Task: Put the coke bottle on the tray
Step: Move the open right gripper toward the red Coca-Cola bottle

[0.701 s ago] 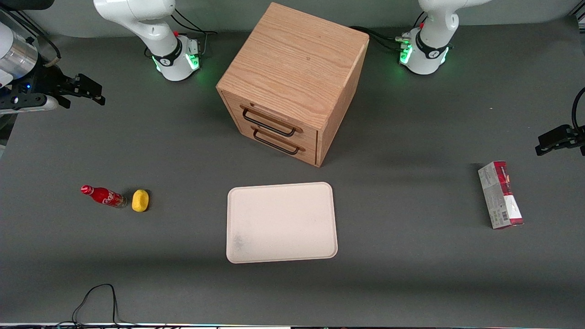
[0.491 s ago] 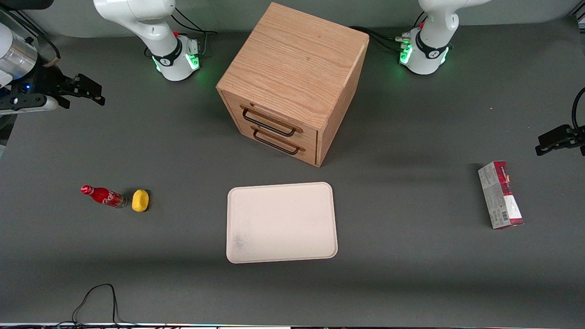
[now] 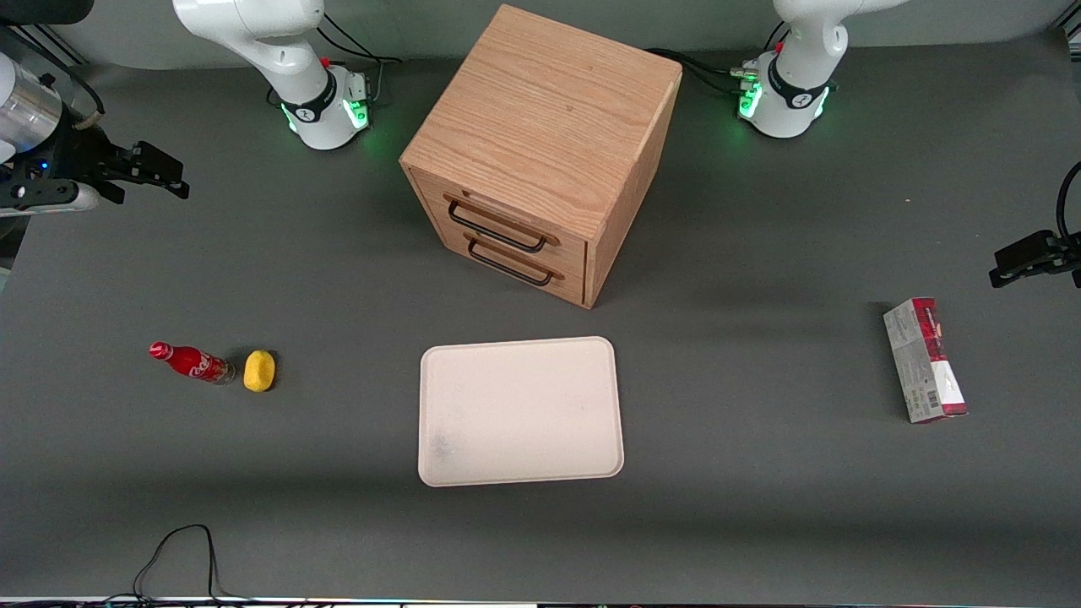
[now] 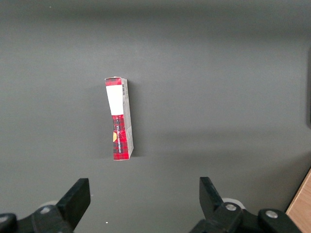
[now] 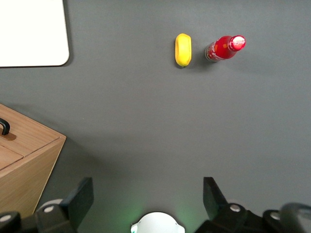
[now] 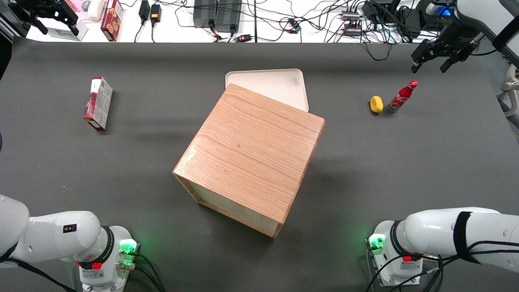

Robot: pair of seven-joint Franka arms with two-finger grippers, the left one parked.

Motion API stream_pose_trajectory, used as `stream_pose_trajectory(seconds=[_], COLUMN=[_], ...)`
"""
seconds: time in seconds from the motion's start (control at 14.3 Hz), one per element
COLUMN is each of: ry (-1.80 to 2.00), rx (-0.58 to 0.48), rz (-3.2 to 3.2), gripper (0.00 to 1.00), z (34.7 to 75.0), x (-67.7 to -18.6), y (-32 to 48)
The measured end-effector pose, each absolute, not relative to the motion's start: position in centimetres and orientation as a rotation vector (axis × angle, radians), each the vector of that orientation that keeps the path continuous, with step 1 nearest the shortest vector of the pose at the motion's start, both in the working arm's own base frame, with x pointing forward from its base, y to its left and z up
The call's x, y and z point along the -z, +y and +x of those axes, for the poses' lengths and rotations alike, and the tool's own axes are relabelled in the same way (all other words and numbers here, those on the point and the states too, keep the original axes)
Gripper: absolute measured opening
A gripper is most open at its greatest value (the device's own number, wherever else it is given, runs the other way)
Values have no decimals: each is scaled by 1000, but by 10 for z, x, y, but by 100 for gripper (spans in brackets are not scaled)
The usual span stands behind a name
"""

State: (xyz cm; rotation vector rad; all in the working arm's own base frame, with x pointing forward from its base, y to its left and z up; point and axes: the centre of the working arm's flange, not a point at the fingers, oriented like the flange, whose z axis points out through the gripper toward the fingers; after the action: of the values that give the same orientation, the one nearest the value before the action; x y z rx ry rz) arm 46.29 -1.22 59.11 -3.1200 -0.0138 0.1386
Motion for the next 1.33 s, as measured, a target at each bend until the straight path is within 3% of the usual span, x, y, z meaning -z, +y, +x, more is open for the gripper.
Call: stream_pose_trajectory(seconds=[0.77,1.33], ry=[119,23], rx=[-152,-163], rz=[-3095,-3054], gripper=[100,100], z=[464,441], x=[-589,-570], y=[-60,-255])
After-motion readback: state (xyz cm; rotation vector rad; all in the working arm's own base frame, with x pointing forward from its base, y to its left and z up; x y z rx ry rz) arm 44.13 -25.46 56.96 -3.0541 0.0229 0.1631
